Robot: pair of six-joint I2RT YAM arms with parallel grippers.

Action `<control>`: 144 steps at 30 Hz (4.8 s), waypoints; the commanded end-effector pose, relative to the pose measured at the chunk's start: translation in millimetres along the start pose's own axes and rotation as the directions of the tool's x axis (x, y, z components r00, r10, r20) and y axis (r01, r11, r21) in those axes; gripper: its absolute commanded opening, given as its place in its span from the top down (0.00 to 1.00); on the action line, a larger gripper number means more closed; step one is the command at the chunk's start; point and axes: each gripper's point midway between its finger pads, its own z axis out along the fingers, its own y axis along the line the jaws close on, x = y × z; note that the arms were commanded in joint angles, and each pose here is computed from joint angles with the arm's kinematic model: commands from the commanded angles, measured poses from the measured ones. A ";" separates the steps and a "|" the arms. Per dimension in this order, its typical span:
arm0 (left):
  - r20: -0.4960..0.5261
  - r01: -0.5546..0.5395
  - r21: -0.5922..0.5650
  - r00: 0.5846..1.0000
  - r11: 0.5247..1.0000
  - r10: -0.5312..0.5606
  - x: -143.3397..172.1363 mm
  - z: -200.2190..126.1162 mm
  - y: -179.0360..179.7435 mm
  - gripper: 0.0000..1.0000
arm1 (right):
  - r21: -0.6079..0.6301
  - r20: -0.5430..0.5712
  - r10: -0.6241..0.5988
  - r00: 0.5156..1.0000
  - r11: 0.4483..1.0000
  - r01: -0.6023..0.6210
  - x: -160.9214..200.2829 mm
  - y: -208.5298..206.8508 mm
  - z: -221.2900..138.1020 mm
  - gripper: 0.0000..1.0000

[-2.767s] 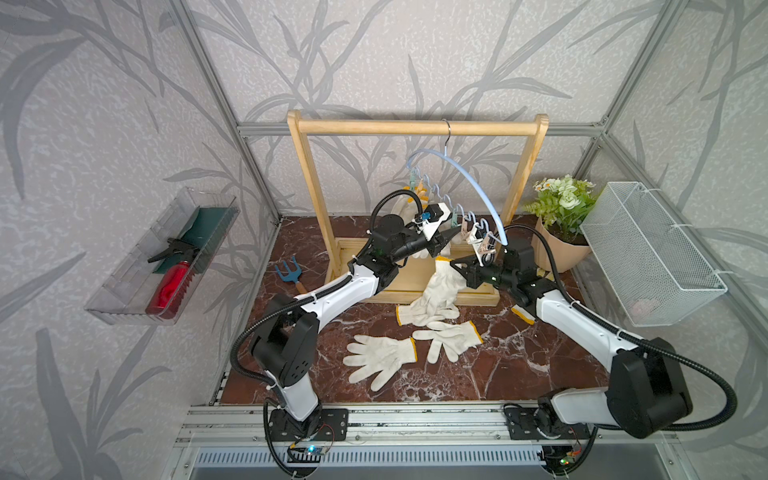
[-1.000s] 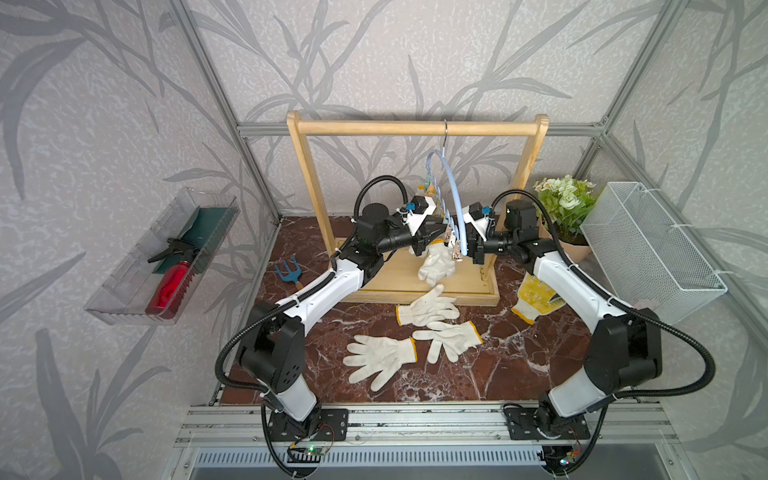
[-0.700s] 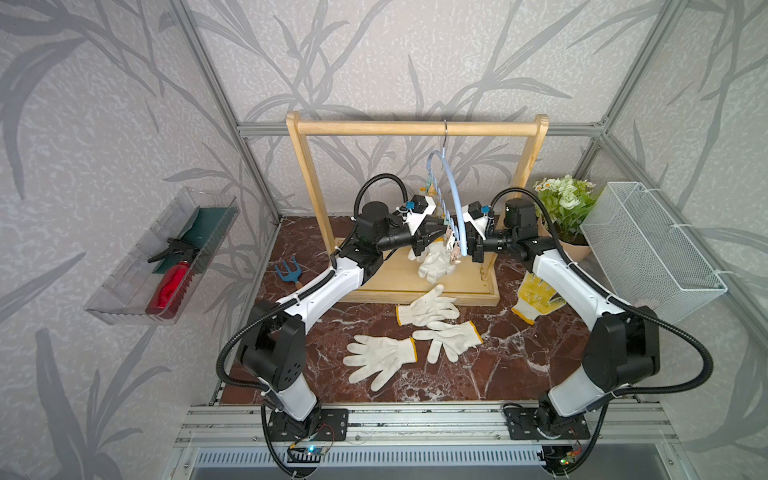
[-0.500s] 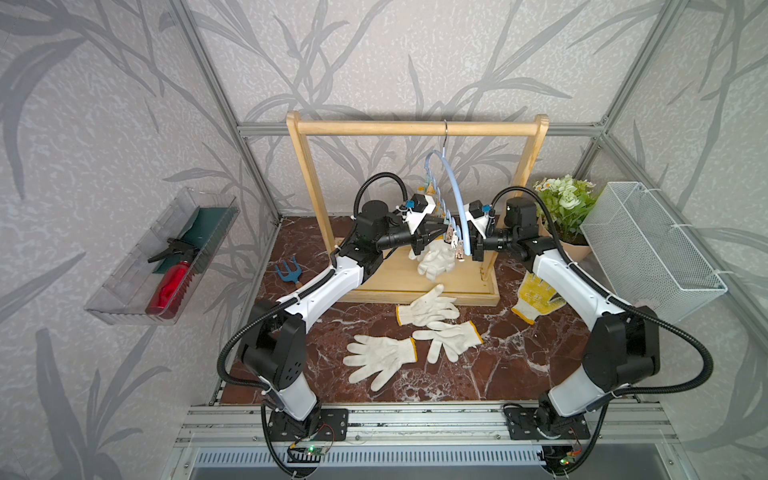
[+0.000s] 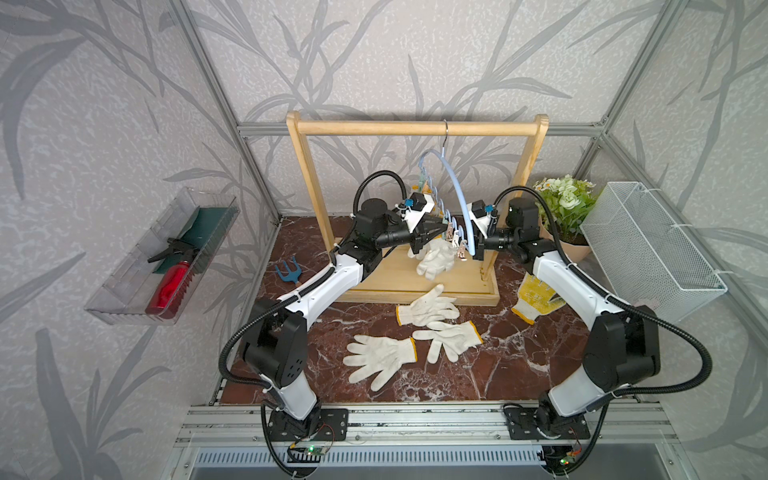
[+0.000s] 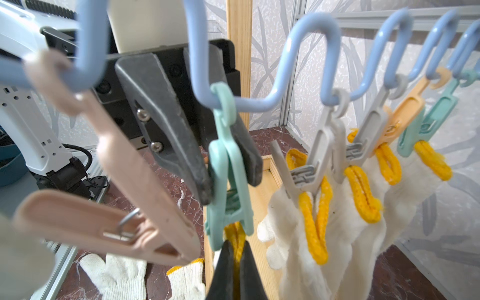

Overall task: Clip the gloves onto a hanger to dry
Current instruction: Clamp the glove onto the hanger, then pick up the glove from the center of the board.

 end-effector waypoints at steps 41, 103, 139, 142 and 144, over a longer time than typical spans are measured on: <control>0.004 0.098 -0.010 0.995 0.995 -0.098 17.5 5.2 9.7 0.84 | -0.030 0.110 -0.021 0.994 0.999 0.025 -28.1 14.1 -4.8 0.99; -0.204 0.236 -0.759 0.800 0.607 -0.565 227.4 -158.3 -2.8 0.43 | 0.444 -0.479 0.468 0.743 0.859 -0.255 243.8 121.3 114.3 0.51; -0.293 0.276 -0.405 0.864 0.872 -0.409 196.8 -143.0 -52.9 0.43 | 0.236 -0.476 0.524 0.706 0.850 -0.472 203.2 147.7 95.6 1.00; -0.284 0.262 -0.287 0.896 0.922 -0.343 184.1 -135.5 -70.2 0.43 | 0.156 -0.421 0.542 0.728 0.833 -0.530 175.6 148.9 77.9 1.00; -0.271 0.247 -0.214 0.914 0.945 -0.301 175.0 -131.9 -80.4 0.43 | 0.106 -0.410 0.532 0.741 0.835 -0.540 163.8 153.3 68.7 1.00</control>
